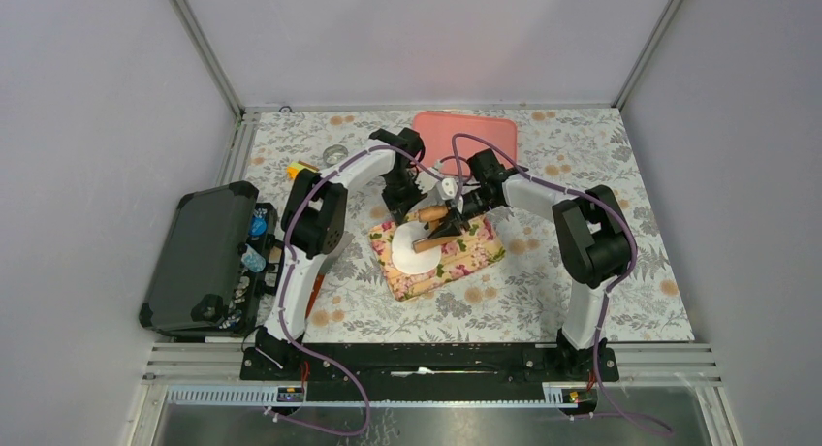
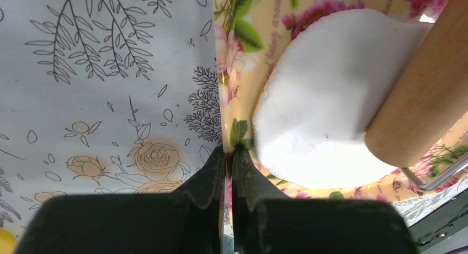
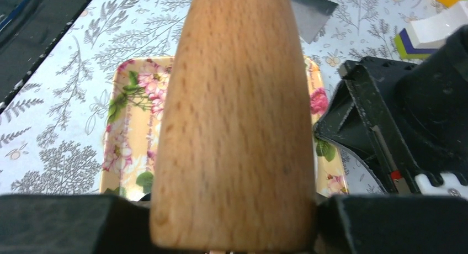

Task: Roll out the dumpling wrappers from the dough
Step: Flatten out the dough on the work surface.

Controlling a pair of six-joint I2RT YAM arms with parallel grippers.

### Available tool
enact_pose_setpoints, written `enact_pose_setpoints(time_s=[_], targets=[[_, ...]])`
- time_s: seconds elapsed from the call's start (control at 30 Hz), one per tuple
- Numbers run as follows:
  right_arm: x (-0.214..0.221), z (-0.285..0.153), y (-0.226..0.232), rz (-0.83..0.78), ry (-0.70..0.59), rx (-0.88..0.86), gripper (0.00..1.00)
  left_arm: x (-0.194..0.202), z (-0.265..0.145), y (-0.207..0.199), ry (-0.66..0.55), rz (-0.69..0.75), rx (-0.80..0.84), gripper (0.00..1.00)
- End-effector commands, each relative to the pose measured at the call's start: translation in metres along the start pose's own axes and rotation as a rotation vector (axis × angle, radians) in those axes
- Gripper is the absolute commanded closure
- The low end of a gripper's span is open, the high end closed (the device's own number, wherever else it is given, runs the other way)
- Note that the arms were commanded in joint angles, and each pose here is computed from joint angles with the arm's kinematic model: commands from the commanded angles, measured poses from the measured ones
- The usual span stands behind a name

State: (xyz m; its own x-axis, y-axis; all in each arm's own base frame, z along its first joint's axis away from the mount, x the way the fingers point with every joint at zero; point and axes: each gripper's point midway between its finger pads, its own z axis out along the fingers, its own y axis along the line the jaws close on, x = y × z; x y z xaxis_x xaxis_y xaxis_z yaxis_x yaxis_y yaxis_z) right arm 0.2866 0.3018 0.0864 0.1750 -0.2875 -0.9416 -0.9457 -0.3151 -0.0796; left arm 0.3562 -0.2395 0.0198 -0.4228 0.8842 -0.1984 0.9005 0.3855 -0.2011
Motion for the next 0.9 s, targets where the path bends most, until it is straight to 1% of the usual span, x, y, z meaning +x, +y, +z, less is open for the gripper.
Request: enact_pose_setpoints(time_s=[0.0,0.13,0.2,0.33,0.4,0.5,0.7,0.77,0.87], targets=[[0.028,-0.003,0.043,0.065,0.087,-0.112,1.00,-0.023,-0.012,0.003,-0.058,0.157,-0.060,1.00],[0.020,-0.003,0.058,0.076,0.046,-0.141,1.00,-0.023,-0.012,0.000,-0.065,0.164,-0.046,1.00],[0.018,-0.003,0.068,0.047,0.036,-0.168,1.00,-0.022,-0.011,-0.002,-0.064,0.165,-0.037,1.00],[0.009,-0.004,0.074,0.062,0.005,-0.177,1.00,-0.019,-0.008,-0.003,-0.057,0.175,-0.031,1.00],[0.000,-0.005,0.079,0.045,-0.024,-0.196,1.00,-0.018,-0.006,-0.002,-0.058,0.182,-0.032,1.00],[-0.018,-0.008,0.069,0.005,-0.077,-0.174,1.00,-0.018,-0.007,-0.004,-0.066,0.204,-0.027,1.00],[-0.064,-0.010,0.028,-0.076,-0.207,-0.120,1.00,-0.020,-0.008,-0.007,-0.086,0.233,-0.018,1.00],[-0.070,-0.008,0.014,-0.084,-0.213,-0.119,1.00,-0.020,-0.007,-0.008,-0.086,0.233,-0.014,1.00],[-0.066,0.000,0.003,-0.084,-0.200,-0.134,1.00,-0.020,-0.006,-0.009,-0.087,0.229,-0.009,1.00]])
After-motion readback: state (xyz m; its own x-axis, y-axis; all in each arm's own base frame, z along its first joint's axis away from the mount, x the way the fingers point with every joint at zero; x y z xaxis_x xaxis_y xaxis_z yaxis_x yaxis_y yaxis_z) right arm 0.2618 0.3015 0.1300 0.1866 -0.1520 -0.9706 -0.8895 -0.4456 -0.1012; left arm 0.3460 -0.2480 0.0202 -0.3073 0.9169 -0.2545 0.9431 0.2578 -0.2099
